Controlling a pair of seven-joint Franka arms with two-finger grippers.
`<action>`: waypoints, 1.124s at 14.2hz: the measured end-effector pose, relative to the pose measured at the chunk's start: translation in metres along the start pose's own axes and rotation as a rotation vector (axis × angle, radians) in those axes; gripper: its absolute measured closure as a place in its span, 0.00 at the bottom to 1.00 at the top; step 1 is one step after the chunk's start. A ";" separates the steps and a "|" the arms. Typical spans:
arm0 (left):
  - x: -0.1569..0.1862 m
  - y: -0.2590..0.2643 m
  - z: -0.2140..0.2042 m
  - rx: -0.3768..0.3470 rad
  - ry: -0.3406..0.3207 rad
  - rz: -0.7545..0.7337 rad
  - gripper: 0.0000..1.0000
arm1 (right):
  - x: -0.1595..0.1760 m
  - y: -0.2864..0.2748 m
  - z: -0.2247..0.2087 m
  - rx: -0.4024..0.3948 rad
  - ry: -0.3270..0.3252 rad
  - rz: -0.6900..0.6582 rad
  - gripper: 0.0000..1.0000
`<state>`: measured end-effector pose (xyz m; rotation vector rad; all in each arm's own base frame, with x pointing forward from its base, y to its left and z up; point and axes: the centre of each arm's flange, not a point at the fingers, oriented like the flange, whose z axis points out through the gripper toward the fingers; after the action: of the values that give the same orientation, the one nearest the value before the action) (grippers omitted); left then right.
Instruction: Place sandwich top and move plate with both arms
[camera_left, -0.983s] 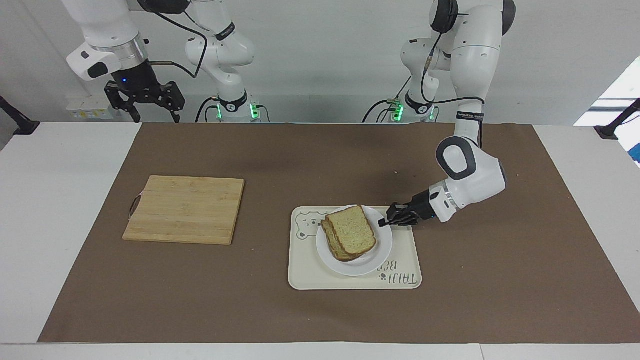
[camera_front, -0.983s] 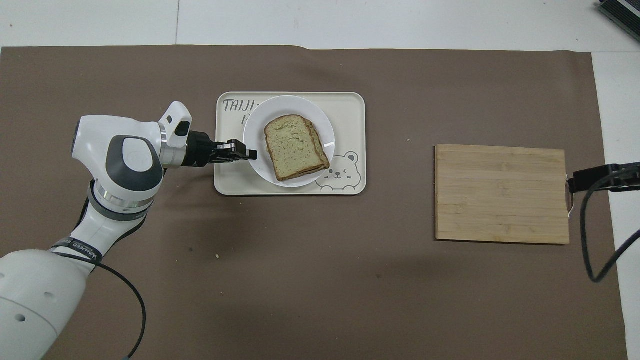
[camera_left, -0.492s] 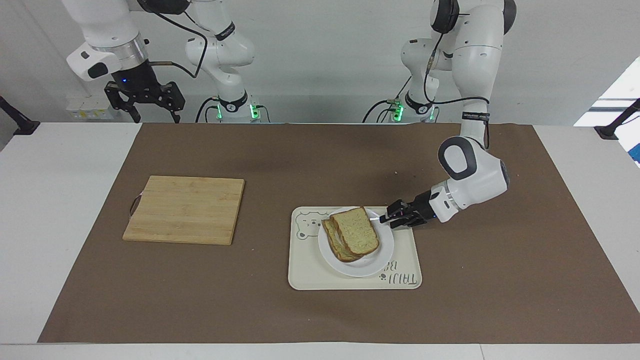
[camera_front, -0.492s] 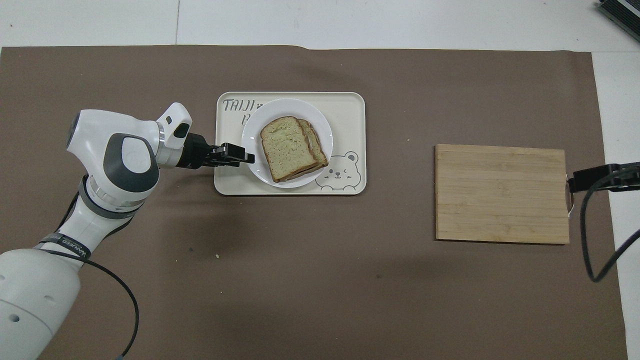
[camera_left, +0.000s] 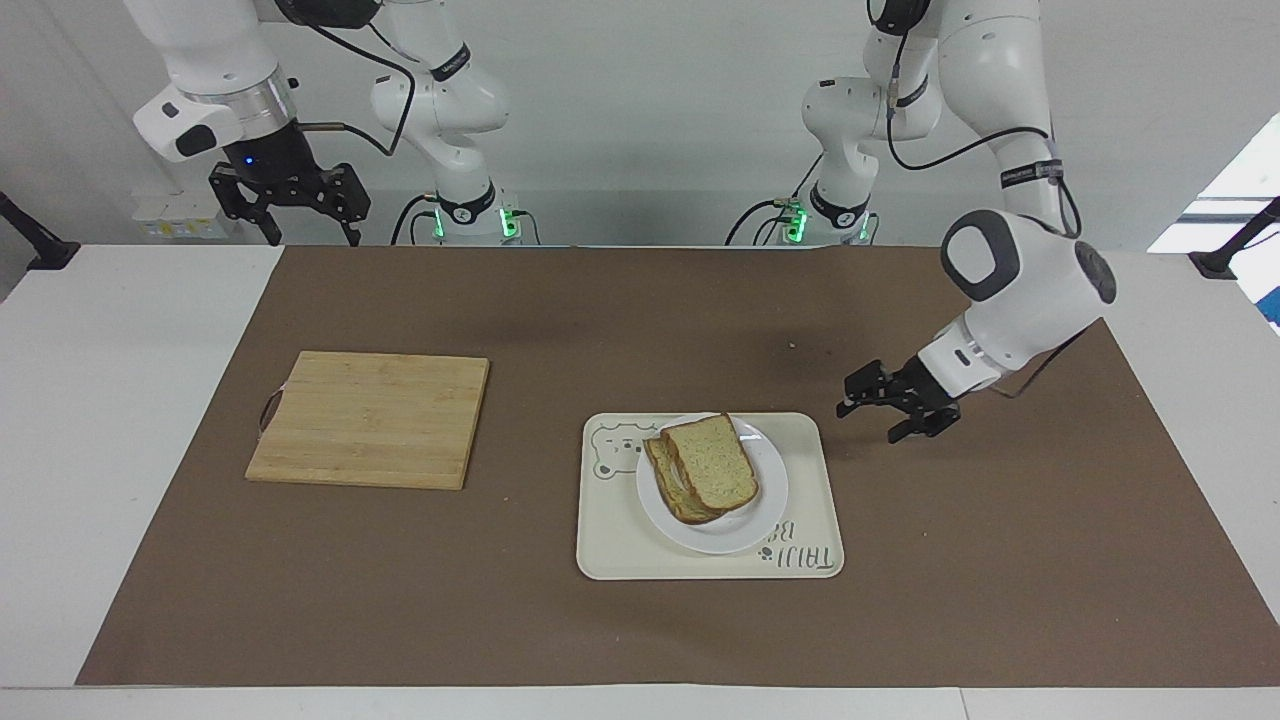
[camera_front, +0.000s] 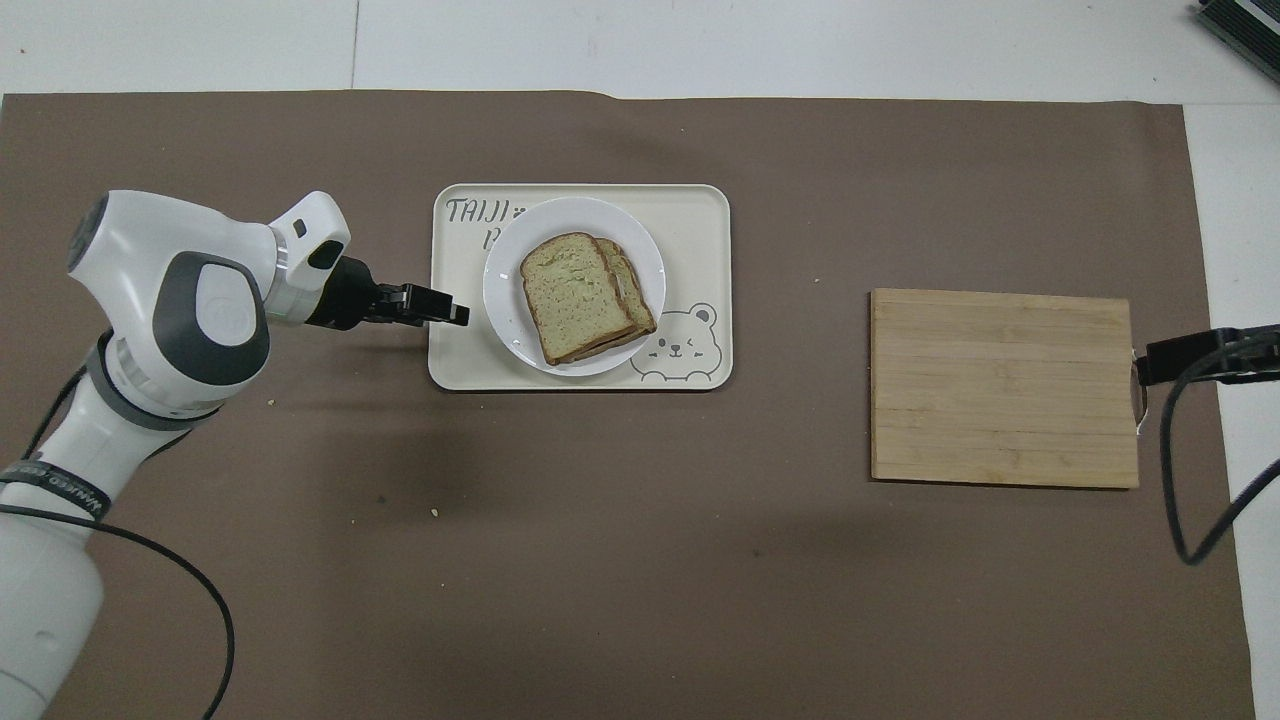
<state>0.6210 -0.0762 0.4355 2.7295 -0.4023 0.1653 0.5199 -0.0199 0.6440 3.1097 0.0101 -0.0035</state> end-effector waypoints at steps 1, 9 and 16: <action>-0.001 -0.004 -0.027 0.051 0.007 0.018 0.00 | 0.000 0.000 0.000 0.000 0.000 0.000 0.00; -0.025 0.014 -0.232 0.320 -0.118 0.082 0.00 | 0.000 0.000 0.000 0.000 0.000 0.000 0.00; -0.068 0.038 -0.285 0.325 -0.160 0.069 0.00 | 0.000 0.000 0.000 0.000 0.000 0.000 0.00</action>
<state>0.5279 0.0160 0.7007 3.0619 -0.5579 0.0313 0.5199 -0.0199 0.6440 3.1097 0.0101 -0.0035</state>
